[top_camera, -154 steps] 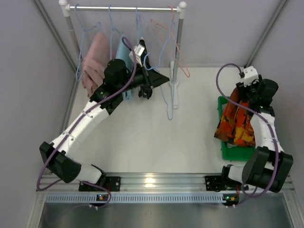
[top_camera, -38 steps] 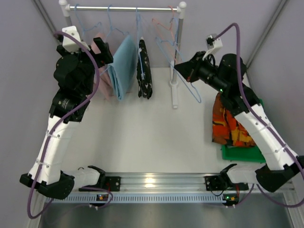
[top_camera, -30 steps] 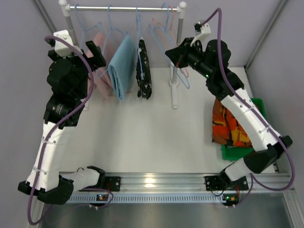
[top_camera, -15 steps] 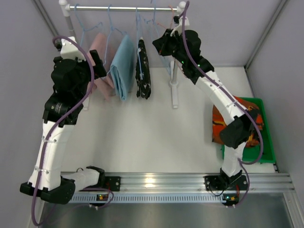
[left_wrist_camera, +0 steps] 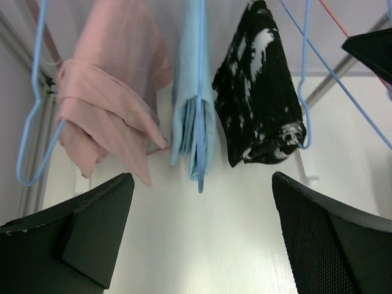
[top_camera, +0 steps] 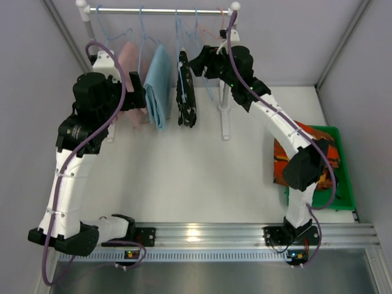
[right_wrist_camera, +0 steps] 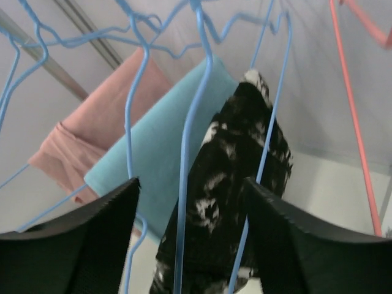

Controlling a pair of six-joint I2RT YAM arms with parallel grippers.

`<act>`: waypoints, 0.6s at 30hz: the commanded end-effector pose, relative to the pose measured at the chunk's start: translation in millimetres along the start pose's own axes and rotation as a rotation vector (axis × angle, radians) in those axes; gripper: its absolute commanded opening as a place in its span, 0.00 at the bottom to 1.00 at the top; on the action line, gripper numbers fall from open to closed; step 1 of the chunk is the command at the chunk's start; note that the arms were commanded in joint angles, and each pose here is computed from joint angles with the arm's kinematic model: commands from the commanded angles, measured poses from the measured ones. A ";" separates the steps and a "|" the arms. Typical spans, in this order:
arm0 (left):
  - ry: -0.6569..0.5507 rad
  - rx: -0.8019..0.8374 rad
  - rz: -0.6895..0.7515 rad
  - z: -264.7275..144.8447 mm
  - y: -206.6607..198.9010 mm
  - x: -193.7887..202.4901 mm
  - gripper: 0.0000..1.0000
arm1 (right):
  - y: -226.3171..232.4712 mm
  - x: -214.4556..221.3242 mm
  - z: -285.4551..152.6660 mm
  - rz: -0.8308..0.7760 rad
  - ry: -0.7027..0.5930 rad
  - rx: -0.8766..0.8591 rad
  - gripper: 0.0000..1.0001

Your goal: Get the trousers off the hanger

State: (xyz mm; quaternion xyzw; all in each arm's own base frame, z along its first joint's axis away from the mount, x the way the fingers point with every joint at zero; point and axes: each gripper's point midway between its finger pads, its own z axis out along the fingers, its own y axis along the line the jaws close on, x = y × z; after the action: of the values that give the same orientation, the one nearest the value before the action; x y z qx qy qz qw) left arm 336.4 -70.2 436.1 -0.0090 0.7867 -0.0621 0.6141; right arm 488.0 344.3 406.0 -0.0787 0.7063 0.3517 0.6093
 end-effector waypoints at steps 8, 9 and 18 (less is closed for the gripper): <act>0.109 0.256 0.053 -9.6 -39.3 26.5 0.99 | 20.3 -43.2 -93.9 -0.118 -0.083 -0.025 0.99; 0.108 0.268 0.060 -10.3 -40.6 27.5 0.99 | 20.8 -44.8 -102.1 -0.144 -0.086 -0.026 0.99; 0.081 0.105 0.083 -8.2 -10.9 24.7 0.99 | 12.6 -48.9 -212.8 -0.308 -0.089 0.038 0.99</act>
State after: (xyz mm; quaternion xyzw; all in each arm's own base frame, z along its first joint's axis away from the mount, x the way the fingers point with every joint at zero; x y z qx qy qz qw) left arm 322.6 -98.6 409.2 0.0733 0.8132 -0.1125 0.5663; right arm 337.7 234.3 469.9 -0.1400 0.6542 0.2916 0.6836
